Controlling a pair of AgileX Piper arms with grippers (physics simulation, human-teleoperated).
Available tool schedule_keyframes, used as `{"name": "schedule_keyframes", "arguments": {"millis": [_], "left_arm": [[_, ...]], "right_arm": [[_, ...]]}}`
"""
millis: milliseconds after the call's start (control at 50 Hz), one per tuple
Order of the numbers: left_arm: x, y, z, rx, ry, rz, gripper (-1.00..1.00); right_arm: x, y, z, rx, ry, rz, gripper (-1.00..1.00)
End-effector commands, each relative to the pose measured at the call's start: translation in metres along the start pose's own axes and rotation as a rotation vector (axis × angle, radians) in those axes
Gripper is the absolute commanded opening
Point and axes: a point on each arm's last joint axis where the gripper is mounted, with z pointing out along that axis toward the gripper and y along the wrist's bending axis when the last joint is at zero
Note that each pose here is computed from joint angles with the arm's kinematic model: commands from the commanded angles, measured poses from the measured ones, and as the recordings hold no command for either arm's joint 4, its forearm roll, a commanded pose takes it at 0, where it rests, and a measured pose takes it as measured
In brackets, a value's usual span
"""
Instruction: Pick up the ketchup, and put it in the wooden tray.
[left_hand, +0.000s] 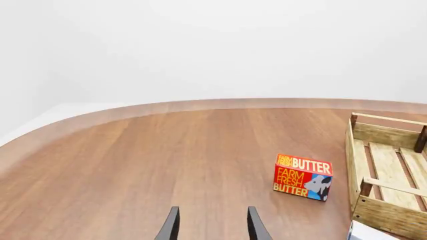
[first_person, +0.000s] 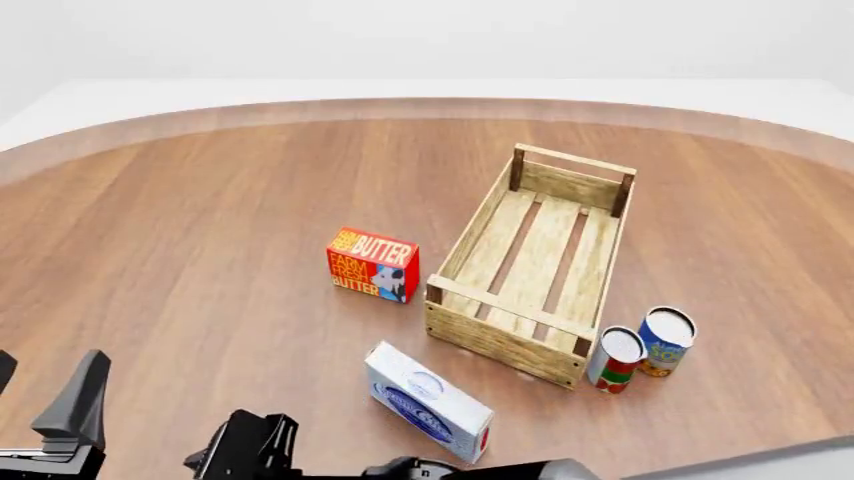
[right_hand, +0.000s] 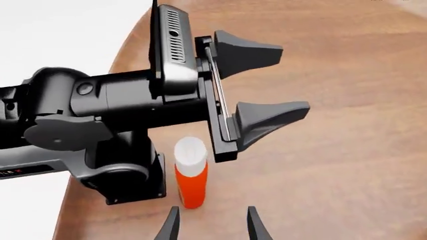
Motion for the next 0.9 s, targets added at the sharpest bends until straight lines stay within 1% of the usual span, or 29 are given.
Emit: {"name": "schedule_keyframes", "arguments": {"millis": [20, 180, 520, 740, 900], "left_arm": [[0.000, 0.000, 0.000, 0.000, 0.000, 0.000, 1.00], [0.000, 0.000, 0.000, 0.000, 0.000, 0.000, 1.00], [0.000, 0.000, 0.000, 0.000, 0.000, 0.000, 1.00], [0.000, 0.000, 0.000, 0.000, 0.000, 0.000, 1.00], [0.000, 0.000, 0.000, 0.000, 0.000, 0.000, 1.00]], "right_arm": [[0.001, 0.007, 0.018, -0.016, 0.018, -0.031, 1.00], [0.007, 0.014, 0.031, -0.031, 0.032, -0.041, 1.00], [0.010, 0.025, 0.052, -0.055, 0.049, -0.056, 1.00], [0.014, 0.024, 0.063, -0.052, 0.065, -0.059, 1.00], [0.021, 0.027, 0.074, -0.057, 0.078, -0.053, 1.00]]}}
